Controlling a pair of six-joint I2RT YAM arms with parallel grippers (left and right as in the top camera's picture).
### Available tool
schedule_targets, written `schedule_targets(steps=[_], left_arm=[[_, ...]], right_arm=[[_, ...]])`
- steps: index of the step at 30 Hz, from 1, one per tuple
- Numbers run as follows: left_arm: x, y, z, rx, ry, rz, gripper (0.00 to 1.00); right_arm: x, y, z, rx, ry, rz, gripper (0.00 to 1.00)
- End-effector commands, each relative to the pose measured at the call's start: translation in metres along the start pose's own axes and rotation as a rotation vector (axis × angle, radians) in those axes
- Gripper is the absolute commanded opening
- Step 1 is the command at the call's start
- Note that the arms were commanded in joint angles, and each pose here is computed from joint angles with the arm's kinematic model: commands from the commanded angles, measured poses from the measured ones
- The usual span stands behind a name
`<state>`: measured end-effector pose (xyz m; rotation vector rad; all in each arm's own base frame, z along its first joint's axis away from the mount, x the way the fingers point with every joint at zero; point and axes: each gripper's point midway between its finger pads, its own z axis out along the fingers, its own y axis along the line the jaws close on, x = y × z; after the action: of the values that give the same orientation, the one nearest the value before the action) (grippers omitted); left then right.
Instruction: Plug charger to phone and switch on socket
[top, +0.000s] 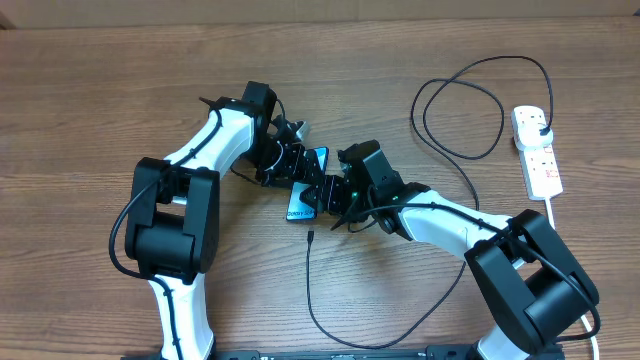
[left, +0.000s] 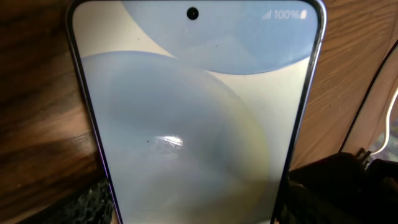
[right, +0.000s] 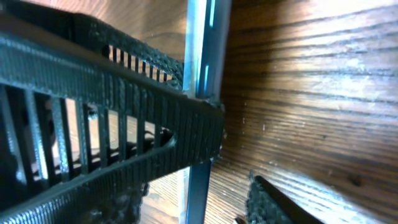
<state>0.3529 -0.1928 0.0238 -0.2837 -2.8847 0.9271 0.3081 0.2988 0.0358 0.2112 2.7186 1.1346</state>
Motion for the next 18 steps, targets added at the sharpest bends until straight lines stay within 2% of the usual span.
schedule_targets(steps=[1,8,18], left_arm=[[0.0071,-0.0133,0.0059,0.077,0.032,0.017,0.8],[0.0072,-0.0152,0.0058,0.087,0.032,0.017,0.81],[0.0073,-0.0184,0.0056,0.105,0.033,0.018,0.84]], right_arm=[[-0.0056,0.0074,0.0017,-0.014,-0.031,0.03,0.49],[-0.0069,0.0064,0.0027,0.001,-0.05,0.024,0.45],[-0.0108,0.0035,0.0025,0.017,-0.073,0.025,0.22]])
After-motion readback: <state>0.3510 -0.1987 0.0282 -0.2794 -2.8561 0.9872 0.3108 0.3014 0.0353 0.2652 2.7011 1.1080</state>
